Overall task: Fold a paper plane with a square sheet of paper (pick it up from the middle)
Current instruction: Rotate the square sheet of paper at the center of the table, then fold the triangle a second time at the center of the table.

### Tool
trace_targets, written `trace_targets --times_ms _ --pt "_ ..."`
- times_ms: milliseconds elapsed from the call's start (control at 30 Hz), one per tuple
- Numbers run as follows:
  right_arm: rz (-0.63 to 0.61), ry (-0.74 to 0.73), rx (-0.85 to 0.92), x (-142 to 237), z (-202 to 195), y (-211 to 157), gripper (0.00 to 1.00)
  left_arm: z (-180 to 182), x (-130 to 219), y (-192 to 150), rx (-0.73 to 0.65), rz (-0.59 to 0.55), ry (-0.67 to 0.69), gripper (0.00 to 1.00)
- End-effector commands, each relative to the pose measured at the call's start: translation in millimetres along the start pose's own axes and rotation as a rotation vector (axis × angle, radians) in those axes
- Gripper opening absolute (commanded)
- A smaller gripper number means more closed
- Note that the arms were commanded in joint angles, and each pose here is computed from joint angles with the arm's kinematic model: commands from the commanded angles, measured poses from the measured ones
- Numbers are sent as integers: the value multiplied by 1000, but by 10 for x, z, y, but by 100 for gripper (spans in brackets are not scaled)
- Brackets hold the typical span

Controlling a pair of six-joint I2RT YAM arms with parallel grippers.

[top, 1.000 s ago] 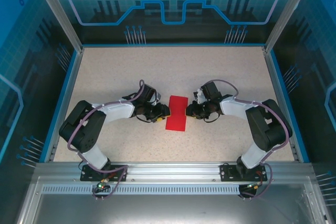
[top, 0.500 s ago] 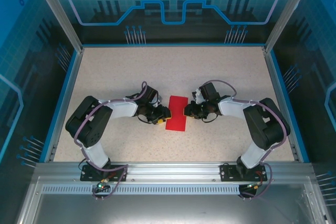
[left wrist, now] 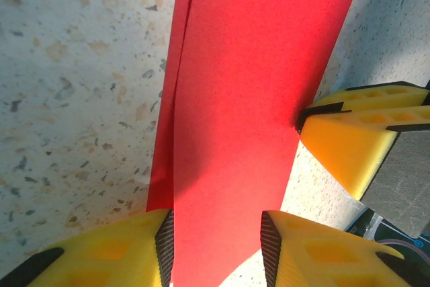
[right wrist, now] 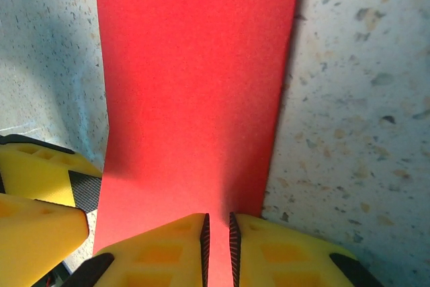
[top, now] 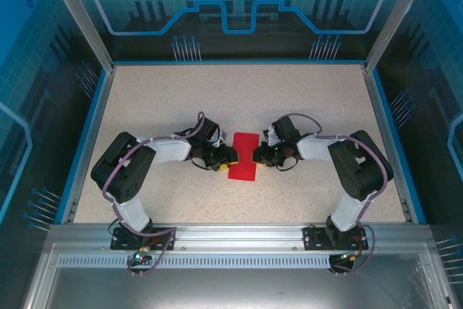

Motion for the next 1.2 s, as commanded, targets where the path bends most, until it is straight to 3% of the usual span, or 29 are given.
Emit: trace_targets --times_ms 0,300,533,767,1000,1167 --pt "25 3 -4 -52 -13 -57 18 -85 -9 24 -28 16 -35 42" --pt "12 11 10 26 43 -64 18 -172 -54 84 -34 17 -98 42" --pt "-81 -16 68 307 100 -109 23 -235 -27 139 -46 2 -111 39" --pt "-307 -65 266 797 262 -288 36 -251 -10 190 -46 -7 -108 32" --pt "-584 -160 370 1387 232 -303 36 -243 13 222 -43 -21 -97 28" --pt "-714 -185 380 1678 147 -336 56 -240 3 232 -41 -24 -98 28"
Point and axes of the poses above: each hand's point on the last joint's axis, 136 mm out from that joint toward the fingers, its own x axis back along the fingers, its own z axis along the line the jaws close on, y = z × x, the point moved 5 cm from there along x, back along the fingers, and after that the axes turned 12 degrees about -x, right-handed, at the moved point
